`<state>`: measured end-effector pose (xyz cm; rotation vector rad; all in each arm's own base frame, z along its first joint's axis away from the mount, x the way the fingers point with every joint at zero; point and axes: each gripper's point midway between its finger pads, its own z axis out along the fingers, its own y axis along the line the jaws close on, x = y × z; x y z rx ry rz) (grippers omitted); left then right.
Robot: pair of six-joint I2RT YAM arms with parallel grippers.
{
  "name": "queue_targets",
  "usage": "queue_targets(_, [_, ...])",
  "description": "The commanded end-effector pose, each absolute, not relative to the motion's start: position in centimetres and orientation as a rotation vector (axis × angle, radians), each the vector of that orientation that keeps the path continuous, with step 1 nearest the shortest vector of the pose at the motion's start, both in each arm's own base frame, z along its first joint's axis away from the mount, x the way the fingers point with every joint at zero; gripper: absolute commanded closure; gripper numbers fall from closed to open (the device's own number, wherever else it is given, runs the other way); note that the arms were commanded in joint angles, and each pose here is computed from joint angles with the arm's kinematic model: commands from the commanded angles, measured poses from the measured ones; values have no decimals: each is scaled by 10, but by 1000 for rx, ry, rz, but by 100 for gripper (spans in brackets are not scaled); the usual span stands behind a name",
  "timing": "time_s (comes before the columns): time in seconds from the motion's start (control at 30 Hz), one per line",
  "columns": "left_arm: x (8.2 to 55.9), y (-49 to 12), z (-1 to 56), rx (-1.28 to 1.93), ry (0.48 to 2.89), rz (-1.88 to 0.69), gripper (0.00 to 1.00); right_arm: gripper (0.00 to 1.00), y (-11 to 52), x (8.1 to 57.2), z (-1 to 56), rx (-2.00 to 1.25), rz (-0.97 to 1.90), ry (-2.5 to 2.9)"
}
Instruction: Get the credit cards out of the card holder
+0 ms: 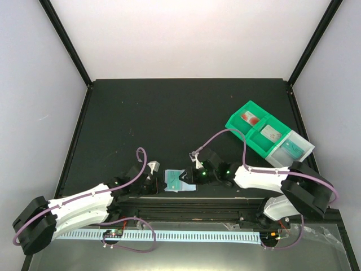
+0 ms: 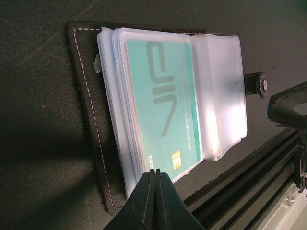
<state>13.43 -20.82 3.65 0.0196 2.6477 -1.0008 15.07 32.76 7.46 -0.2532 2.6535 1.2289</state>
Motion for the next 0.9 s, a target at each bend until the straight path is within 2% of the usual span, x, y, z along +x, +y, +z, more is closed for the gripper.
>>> queue_targets(0.0, [142, -211, 44, 28, 2618, -995, 99, 71, 344, 158, 86, -249, 1275, 2593])
queue_targets(0.87, [137, -205, 27, 26, 2679, -945, 98, 77, 348, 160, 48, -212, 1207, 2676])
